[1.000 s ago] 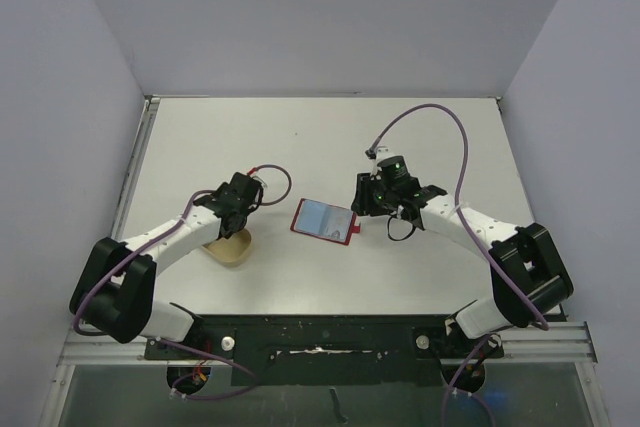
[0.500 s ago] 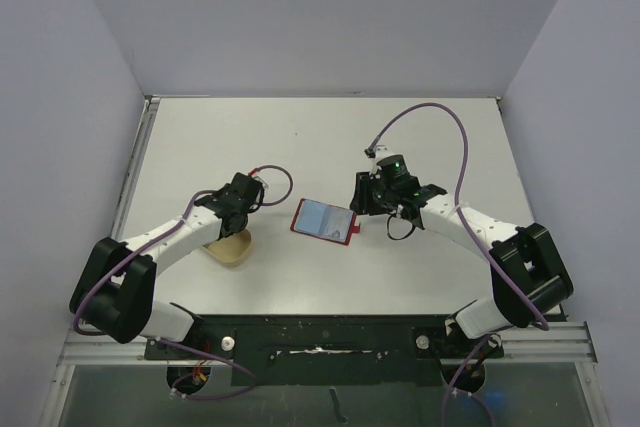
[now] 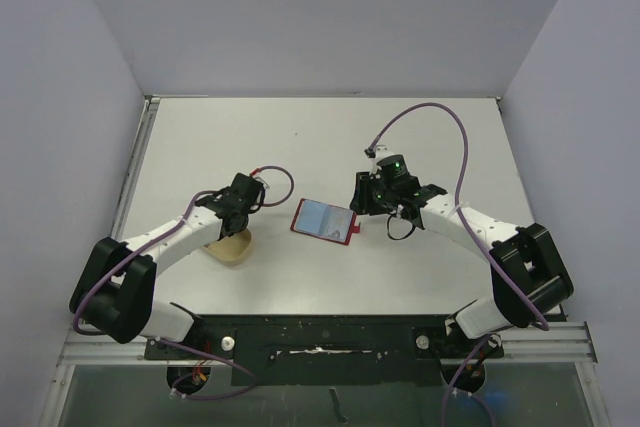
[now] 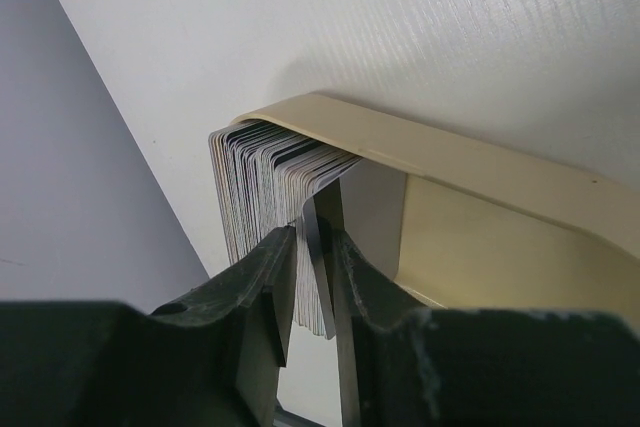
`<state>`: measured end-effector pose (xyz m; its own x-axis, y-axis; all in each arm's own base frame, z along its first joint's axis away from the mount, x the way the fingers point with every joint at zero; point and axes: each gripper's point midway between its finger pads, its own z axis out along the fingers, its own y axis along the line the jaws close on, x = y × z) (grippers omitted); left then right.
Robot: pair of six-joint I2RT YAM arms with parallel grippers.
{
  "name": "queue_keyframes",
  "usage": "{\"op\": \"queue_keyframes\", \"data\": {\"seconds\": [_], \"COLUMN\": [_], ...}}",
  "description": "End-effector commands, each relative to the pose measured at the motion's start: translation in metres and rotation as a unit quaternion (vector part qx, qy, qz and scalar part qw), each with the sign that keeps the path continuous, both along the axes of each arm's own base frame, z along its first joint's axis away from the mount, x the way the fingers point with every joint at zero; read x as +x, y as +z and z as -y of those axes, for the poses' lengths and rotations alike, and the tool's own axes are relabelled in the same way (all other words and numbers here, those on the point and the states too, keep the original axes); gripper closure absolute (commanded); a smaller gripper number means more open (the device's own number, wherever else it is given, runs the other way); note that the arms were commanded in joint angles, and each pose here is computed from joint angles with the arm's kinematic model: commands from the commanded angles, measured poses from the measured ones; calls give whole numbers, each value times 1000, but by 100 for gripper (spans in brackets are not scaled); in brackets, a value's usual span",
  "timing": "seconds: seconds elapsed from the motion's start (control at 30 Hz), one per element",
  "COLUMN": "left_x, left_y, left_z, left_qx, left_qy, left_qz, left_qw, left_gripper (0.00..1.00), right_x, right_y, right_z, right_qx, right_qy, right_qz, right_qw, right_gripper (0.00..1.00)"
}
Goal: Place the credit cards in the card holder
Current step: Pick up the credit card from the storage box.
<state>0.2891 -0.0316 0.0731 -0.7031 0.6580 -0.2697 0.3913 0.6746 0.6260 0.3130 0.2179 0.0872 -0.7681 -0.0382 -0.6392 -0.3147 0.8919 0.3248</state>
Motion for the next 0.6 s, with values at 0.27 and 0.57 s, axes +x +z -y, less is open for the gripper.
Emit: {"op": "queue_keyframes", "data": {"seconds": [0.27,0.57], "left_x": [6,4], "left_y": [15,25], "left_z": [9,15], "left_qx": [-13,-21], "left_qy": [0,-1], "left_qz": [17,16], "left_qw": [1000,1000], "left_gripper": [93,100], "right_x": [14,14], "right_y": [34,35], "right_z": [-8,-8], "right_qx": [29,29], "right_qy": [2,3], "right_qz": [48,47], "right_qw": [998,998], "right_gripper": [65,65]}}
